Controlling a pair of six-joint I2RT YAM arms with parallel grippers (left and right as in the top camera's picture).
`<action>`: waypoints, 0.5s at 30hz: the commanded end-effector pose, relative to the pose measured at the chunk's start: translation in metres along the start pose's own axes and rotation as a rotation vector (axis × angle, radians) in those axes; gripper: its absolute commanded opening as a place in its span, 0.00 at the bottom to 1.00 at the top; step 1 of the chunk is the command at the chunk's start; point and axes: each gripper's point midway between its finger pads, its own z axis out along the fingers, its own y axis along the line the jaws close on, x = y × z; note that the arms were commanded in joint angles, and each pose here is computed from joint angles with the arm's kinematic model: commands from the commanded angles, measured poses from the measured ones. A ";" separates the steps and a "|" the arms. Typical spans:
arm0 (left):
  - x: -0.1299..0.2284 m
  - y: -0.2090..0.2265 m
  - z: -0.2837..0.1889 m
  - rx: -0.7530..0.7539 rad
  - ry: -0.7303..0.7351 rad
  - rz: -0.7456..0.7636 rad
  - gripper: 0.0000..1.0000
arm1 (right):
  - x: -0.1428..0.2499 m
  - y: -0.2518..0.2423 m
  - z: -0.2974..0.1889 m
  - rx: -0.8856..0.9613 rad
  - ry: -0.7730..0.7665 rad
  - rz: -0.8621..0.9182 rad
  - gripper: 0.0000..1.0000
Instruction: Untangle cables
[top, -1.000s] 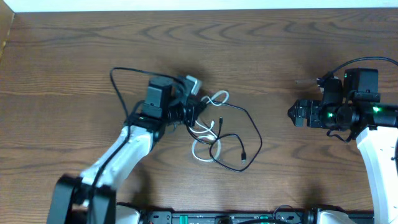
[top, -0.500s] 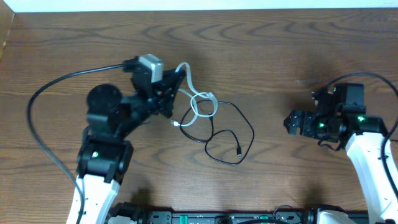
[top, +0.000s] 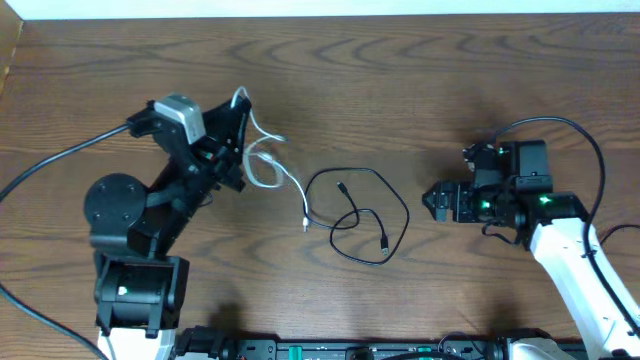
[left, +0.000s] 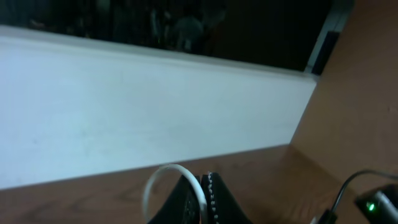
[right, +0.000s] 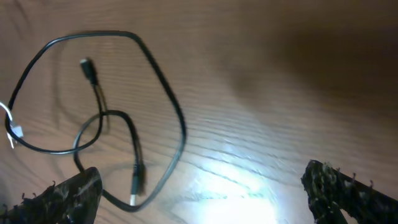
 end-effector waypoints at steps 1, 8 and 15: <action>-0.030 -0.009 -0.008 0.004 -0.075 0.002 0.08 | 0.001 0.017 0.004 -0.044 0.004 -0.035 0.99; -0.035 -0.010 -0.003 0.028 -0.087 -0.112 0.08 | 0.003 0.033 0.008 -0.070 0.004 -0.090 0.99; 0.011 -0.023 0.035 0.136 0.069 -0.181 0.08 | 0.002 0.047 0.008 -0.137 0.001 -0.136 0.99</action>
